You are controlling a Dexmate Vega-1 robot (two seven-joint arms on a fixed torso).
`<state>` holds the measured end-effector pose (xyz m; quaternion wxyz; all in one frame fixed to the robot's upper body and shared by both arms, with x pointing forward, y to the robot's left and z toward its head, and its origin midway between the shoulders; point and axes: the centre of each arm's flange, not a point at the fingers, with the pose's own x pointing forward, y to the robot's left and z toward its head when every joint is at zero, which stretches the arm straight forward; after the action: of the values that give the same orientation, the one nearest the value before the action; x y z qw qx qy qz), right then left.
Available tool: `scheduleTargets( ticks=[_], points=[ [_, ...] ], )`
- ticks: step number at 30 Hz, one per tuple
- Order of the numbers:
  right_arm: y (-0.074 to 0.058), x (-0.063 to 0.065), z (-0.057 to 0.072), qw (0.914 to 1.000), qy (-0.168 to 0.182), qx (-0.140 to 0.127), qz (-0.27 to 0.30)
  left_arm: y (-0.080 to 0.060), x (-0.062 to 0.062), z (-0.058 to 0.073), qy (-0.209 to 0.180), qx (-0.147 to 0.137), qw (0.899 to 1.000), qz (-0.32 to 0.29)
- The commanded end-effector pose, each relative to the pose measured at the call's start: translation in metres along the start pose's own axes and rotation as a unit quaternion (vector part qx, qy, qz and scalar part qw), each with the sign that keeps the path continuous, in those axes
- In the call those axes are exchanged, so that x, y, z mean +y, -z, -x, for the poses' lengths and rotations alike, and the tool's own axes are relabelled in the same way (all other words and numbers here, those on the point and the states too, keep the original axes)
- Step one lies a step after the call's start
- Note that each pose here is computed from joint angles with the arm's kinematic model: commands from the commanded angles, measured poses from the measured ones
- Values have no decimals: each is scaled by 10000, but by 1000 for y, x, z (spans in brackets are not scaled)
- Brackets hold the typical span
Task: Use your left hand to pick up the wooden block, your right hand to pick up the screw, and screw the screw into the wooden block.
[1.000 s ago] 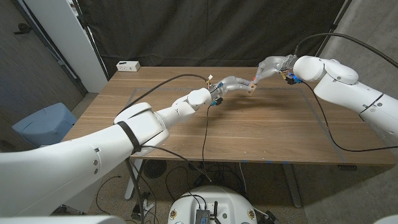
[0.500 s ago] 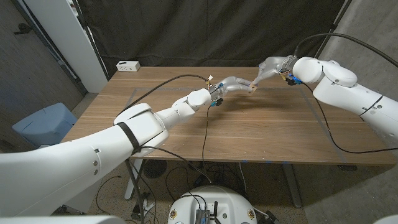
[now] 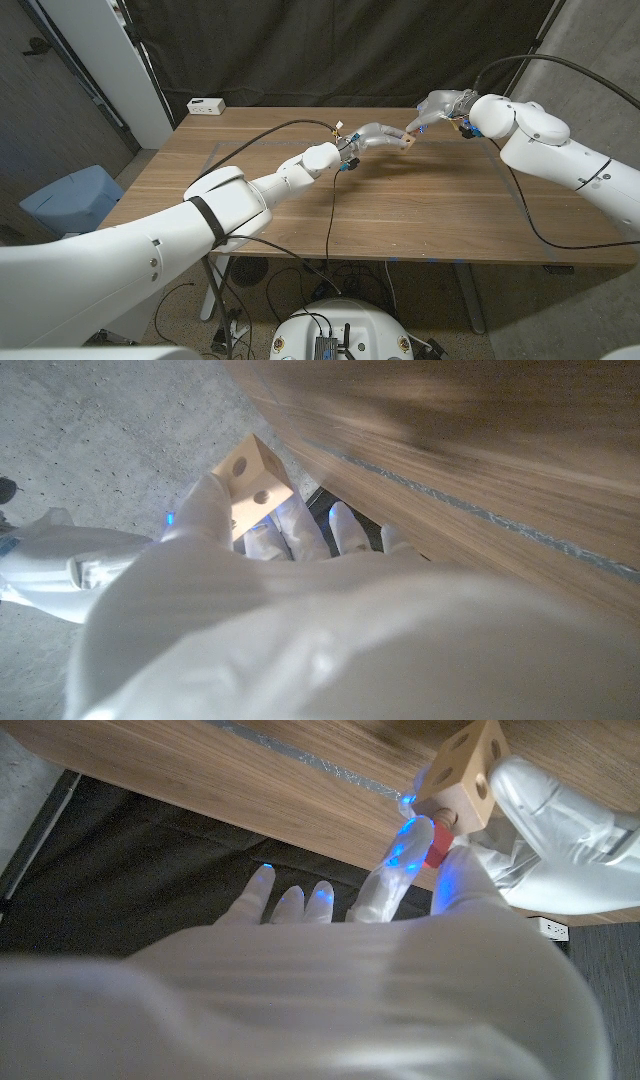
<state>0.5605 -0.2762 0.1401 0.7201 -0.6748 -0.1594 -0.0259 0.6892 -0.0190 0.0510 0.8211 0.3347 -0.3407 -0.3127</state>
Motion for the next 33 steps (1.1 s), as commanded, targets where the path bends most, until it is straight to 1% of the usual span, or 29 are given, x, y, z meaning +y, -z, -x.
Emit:
scheduleTargets(
  ticks=[1,5,8,11,18,26,33],
  points=[
    [2,2,-1,10000,45,66,-49,1,-1,-1,-1,62,10000,15],
    [3,2,-1,10000,7,51,-46,2,-1,-2,-1,86,10000,6],
    [4,1,0,9998,-142,74,-73,2,-1,-2,-10,111,9999,20],
    [4,-1,1,9997,-198,63,-103,3,-1,-2,-10,134,9999,24],
    [5,-4,4,9996,-215,49,-156,3,-1,-4,-25,190,9998,31],
    [8,-8,4,9990,-285,-106,-322,4,1,-4,-42,239,9997,38],
    [7,-15,8,9981,-368,-315,-392,3,3,-5,-65,231,9997,39]
  ],
)
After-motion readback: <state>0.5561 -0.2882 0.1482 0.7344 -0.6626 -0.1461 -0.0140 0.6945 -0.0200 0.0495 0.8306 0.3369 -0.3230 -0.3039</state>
